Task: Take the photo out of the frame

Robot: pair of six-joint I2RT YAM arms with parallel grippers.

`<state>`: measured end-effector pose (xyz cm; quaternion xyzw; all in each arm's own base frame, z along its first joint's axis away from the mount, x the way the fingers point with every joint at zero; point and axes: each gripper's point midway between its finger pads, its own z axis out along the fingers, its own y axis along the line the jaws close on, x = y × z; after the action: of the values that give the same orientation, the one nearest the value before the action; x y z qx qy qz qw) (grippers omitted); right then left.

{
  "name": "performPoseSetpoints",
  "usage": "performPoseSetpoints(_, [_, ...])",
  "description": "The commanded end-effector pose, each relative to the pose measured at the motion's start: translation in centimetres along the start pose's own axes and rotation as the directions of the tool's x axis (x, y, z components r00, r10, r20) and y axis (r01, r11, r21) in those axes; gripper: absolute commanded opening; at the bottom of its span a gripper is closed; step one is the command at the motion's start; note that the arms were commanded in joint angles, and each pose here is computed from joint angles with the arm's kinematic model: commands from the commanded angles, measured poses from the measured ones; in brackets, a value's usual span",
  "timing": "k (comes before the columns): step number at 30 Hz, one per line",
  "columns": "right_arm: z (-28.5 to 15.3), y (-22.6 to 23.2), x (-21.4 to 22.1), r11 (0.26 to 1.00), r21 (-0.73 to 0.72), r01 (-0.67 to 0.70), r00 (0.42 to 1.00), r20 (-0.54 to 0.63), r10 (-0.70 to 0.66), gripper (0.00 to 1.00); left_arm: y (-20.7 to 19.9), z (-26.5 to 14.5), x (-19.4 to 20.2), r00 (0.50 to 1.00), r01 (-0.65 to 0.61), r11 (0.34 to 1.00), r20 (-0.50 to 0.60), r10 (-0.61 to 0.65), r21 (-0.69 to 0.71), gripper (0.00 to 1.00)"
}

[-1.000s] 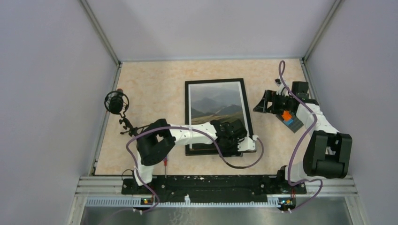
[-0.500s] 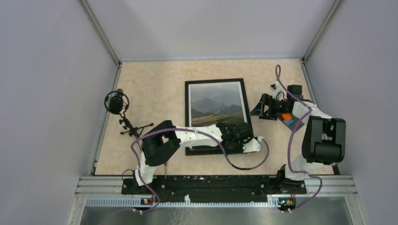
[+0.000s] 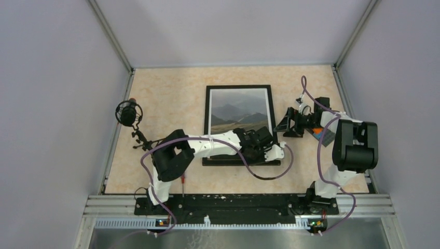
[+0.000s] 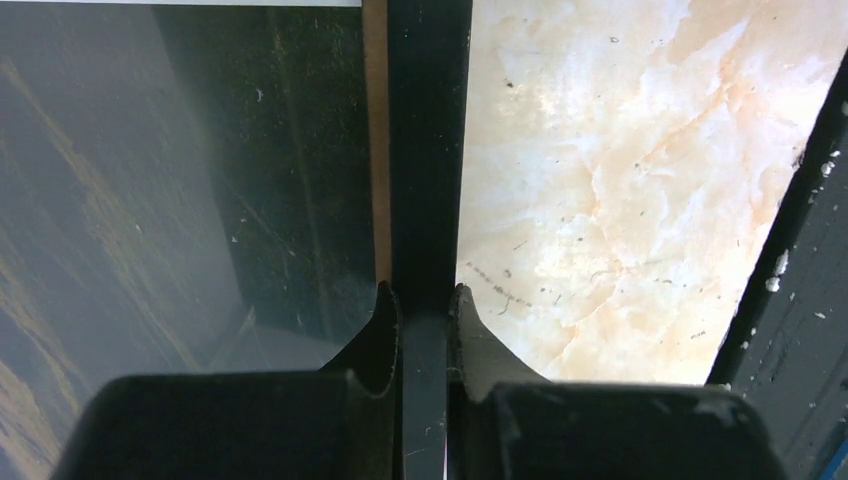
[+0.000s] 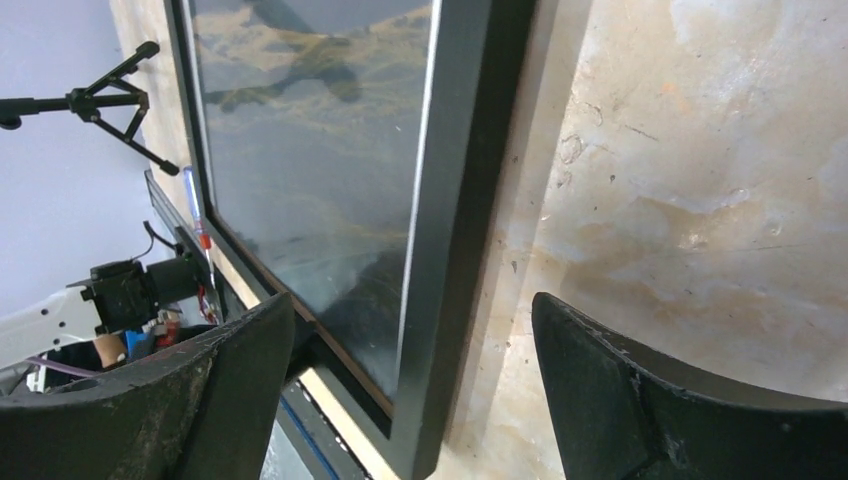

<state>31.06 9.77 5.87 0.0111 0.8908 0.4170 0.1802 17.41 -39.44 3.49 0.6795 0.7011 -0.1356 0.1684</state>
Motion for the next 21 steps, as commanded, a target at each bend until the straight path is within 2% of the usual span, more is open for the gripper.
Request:
performPoseSetpoints(1, [0.2, -0.2, -0.1, 1.000, -0.025, 0.011, 1.000, -0.024, -0.012, 0.86, 1.3, -4.8, -3.1, 0.986, 0.035, 0.999, 0.165, -0.036, 0.008, 0.00])
performPoseSetpoints(5, [0.7, 0.0, 0.4, 0.997, -0.071, -0.022, 0.999, -0.049, 0.018, 0.86, 1.4, -6.0, -3.8, 0.972, 0.055, 0.997, 0.224, -0.066, 0.056, 0.00])
performPoseSetpoints(11, [1.1, 2.0, 1.1, 0.964, -0.239, -0.114, 0.991, -0.089, 0.095, 0.84, 1.2, -7.3, -4.3, 0.957, 0.060, 0.988, 0.275, -0.098, 0.142, 0.00])
performPoseSetpoints(21, [1.2, 3.9, 2.0, 0.874, -0.406, -0.265, 0.963, -0.163, 0.216, 0.67, 0.7, -8.1, -5.2, 0.943, 0.013, 0.987, 0.327, -0.067, 0.162, 0.00])
